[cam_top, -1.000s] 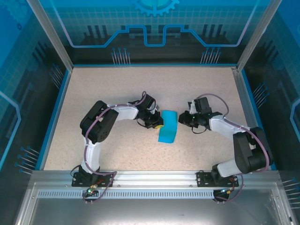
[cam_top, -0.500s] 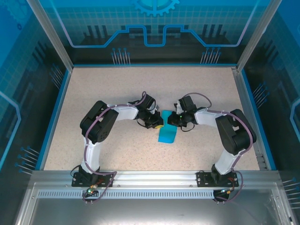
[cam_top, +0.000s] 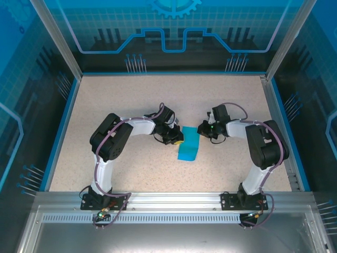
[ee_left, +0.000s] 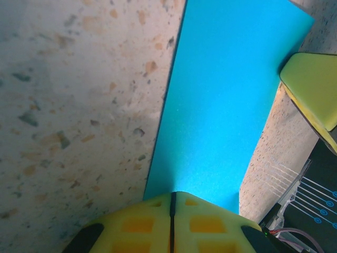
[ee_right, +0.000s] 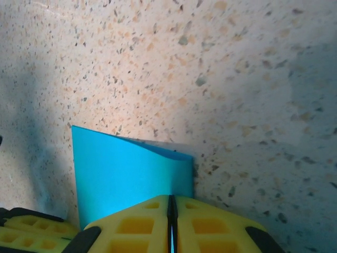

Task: Fold a paper plane with a square sheet of paper (pick it up from the middle)
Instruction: Fold the square sheet of paper in half at the center of the table.

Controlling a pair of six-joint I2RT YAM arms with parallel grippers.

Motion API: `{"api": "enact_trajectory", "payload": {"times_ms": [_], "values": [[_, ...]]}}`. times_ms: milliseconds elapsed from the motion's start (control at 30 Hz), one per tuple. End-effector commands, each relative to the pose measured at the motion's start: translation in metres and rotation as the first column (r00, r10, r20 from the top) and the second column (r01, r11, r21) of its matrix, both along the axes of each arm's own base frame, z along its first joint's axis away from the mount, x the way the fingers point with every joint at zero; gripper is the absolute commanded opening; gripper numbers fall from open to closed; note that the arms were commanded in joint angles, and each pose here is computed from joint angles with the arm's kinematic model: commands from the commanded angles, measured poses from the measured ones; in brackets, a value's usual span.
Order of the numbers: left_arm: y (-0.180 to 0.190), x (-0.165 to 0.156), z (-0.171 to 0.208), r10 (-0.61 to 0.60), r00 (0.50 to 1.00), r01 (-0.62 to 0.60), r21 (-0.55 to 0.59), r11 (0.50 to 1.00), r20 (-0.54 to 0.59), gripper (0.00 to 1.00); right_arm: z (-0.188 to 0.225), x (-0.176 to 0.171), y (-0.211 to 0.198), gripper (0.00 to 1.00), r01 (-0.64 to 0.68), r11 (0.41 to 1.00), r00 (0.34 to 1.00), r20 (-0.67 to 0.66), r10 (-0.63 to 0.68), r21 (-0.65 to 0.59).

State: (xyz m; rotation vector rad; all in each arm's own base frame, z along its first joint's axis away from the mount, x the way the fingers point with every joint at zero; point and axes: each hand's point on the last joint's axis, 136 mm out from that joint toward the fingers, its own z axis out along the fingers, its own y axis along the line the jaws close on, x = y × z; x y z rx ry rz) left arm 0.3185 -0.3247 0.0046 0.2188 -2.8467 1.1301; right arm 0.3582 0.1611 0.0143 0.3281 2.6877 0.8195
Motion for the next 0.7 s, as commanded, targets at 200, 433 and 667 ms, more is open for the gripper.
{"api": "enact_trajectory", "payload": {"times_ms": [200,433,667], "values": [[0.060,-0.067,-0.094,0.069,0.965,0.018,0.326,0.945,-0.254,0.09,0.044,-0.009,0.032,0.12,-0.092,0.996,0.991,0.101,0.090,0.017],[0.061,-0.067,-0.094,0.071,0.965,0.016,0.326,0.945,-0.254,0.09,0.003,-0.027,0.055,0.12,-0.099,0.992,0.995,-0.009,0.100,0.077],[0.065,-0.072,-0.097,0.070,0.962,0.024,0.339,0.940,-0.262,0.09,-0.023,-0.036,0.028,0.11,-0.041,0.999,0.998,-0.051,0.042,0.034]]}}
